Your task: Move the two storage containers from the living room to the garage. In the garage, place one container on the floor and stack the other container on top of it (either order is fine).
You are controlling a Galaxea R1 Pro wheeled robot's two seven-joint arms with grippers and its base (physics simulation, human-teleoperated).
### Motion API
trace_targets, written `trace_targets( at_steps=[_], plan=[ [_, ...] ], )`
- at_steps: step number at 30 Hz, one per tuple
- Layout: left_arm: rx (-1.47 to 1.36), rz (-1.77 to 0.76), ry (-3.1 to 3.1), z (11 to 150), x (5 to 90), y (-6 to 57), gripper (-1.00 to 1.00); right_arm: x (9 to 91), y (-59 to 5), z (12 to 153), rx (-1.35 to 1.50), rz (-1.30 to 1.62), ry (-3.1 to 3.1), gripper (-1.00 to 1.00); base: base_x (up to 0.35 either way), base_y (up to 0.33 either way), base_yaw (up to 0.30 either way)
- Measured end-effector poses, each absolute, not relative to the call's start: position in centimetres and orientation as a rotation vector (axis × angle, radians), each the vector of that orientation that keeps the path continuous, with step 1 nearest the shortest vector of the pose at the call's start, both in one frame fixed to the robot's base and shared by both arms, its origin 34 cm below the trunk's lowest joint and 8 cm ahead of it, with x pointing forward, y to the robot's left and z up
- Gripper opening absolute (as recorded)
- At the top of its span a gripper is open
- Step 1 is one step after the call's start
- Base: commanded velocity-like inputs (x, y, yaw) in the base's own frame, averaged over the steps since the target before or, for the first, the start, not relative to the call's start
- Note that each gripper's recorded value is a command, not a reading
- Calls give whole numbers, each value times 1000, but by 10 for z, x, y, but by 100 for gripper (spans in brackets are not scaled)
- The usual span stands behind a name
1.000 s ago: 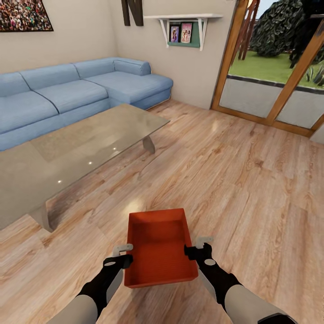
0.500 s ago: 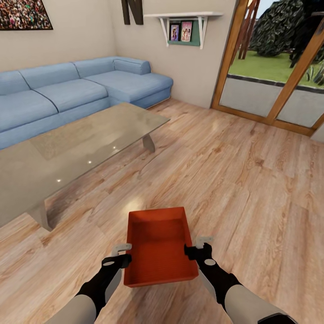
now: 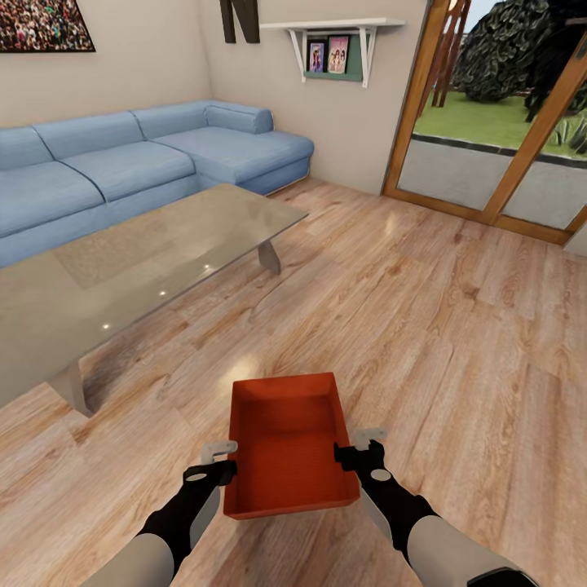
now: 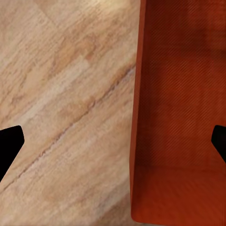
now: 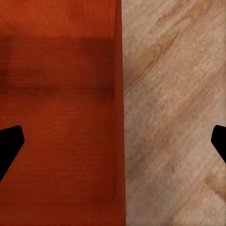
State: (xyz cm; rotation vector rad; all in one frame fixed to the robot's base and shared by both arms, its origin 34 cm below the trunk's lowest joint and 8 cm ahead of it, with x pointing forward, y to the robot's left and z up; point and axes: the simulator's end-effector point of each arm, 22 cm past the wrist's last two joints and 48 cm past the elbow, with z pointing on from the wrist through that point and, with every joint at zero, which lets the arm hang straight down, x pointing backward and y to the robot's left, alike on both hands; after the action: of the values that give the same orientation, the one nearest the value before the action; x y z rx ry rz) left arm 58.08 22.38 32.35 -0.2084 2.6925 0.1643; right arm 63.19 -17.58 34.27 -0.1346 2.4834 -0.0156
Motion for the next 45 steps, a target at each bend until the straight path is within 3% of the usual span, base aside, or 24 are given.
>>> trace_targets(
  at_steps=[45],
  plan=[
    [-210, 166, 2689, 262, 569, 225, 100, 620, -177, 282, -134, -31, 2481, 100, 0, 0, 0]
  ],
)
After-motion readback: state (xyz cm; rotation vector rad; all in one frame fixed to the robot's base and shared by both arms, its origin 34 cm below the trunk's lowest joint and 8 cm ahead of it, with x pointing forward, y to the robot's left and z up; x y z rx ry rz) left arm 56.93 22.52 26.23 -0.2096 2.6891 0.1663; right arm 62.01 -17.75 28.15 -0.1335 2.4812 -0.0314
